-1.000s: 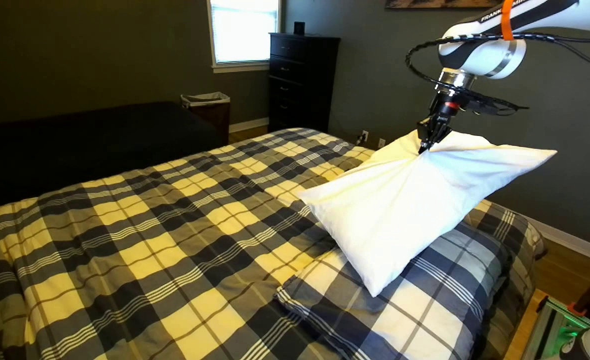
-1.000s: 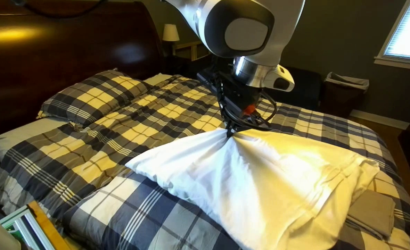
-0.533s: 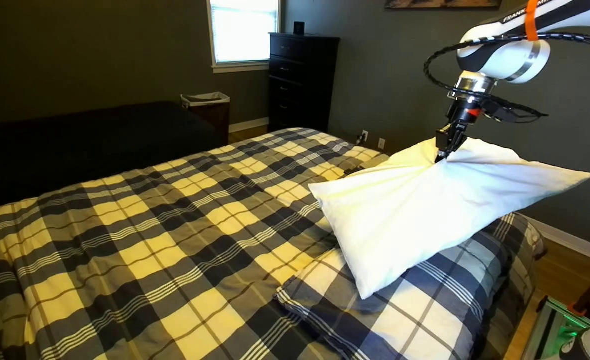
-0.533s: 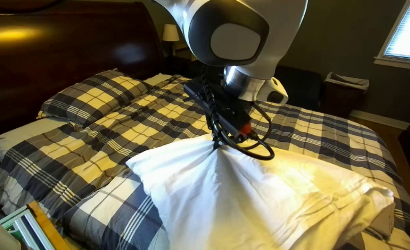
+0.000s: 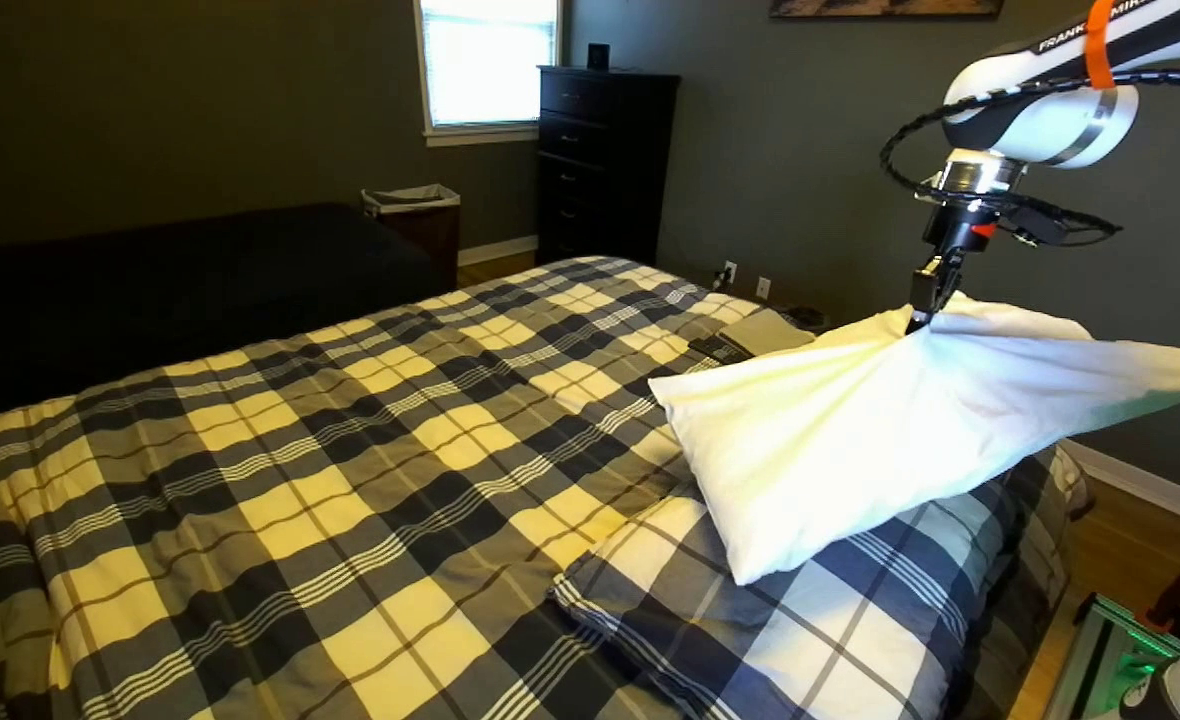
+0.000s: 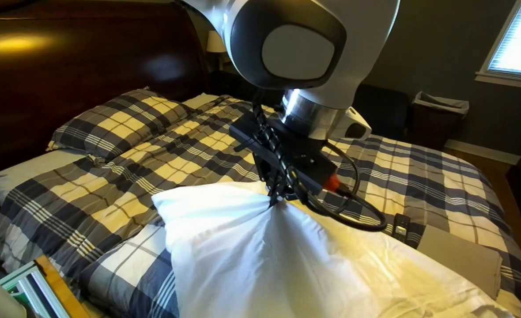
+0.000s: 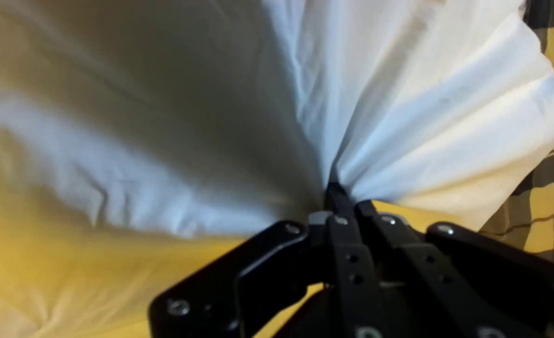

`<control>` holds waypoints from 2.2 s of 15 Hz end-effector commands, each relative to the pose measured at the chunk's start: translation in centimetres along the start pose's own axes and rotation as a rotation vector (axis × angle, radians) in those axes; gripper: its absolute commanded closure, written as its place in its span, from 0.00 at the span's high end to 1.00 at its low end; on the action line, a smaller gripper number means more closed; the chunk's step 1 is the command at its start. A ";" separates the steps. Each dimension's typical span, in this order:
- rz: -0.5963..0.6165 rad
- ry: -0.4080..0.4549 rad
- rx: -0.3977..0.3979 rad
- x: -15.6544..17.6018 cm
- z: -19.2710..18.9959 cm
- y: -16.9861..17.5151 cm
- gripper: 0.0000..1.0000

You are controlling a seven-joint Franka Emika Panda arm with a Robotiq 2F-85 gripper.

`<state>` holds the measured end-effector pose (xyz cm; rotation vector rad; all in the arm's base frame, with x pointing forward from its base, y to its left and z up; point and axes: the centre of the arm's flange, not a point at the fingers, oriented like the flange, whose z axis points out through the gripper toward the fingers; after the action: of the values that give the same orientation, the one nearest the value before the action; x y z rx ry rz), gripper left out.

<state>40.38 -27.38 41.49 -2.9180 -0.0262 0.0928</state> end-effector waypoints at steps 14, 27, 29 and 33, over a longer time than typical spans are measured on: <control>-0.538 -0.114 -0.107 -3.4 -0.4 -2.0 0.01; -0.528 -0.121 -0.172 -0.9 0.3 -3.6 0.51; -0.463 -0.112 -0.189 -0.2 0.1 -4.2 0.66; -0.355 -0.109 -0.209 0.3 -0.2 -5.2 0.96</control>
<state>40.14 -22.94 42.68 -3.0022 -0.6999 0.1752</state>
